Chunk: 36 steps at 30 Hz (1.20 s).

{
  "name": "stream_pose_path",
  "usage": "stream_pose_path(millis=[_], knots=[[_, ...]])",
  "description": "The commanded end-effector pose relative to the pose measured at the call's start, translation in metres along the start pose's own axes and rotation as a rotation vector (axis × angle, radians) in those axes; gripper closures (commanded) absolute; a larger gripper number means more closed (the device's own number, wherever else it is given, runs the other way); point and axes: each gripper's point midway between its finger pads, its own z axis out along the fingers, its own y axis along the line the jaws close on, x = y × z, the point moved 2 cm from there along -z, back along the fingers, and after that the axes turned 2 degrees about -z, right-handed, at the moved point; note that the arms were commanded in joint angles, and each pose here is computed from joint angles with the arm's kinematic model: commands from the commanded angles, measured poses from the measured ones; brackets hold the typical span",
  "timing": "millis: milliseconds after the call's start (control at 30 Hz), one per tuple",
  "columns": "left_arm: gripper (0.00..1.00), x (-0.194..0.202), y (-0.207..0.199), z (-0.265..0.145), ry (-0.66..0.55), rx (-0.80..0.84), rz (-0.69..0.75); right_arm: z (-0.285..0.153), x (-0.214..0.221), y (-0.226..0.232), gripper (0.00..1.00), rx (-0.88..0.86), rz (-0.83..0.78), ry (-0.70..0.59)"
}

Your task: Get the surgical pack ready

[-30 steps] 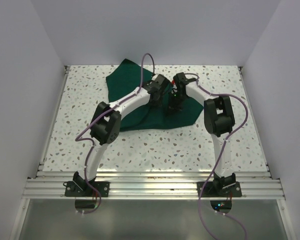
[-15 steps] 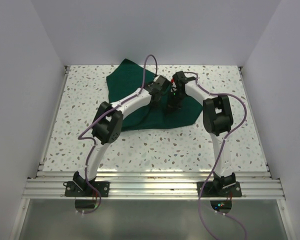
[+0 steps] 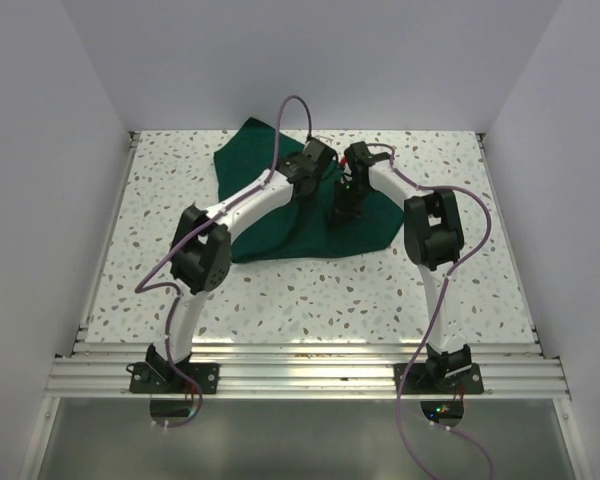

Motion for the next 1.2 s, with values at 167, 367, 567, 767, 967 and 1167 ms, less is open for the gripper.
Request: stream_pose_path(millis=[167, 367, 567, 767, 967, 1167], knots=[[1.0, -0.048, -0.009, -0.059, -0.143, 0.173, -0.055, 0.002, -0.005, 0.002, 0.96, -0.004, -0.01, 0.001], [1.0, -0.035, -0.027, -0.053, -0.099, 0.238, -0.049, 0.004, -0.007, 0.003, 0.96, -0.007, -0.011, 0.001], [1.0, -0.019, -0.04, -0.045, -0.06, 0.263, -0.029, 0.003, -0.008, 0.004, 0.96, -0.008, -0.013, 0.001], [1.0, -0.012, -0.044, -0.032, -0.042, 0.262, -0.01, 0.003, -0.008, 0.002, 0.96, -0.006, -0.011, 0.006], [0.97, -0.007, -0.045, -0.016, -0.004, 0.224, 0.004, 0.005, -0.007, 0.002, 0.96, -0.006, -0.009, 0.01], [0.44, -0.013, -0.037, -0.024, -0.008, 0.227, -0.033, 0.0, -0.007, 0.003, 0.96, 0.002, -0.014, 0.002]])
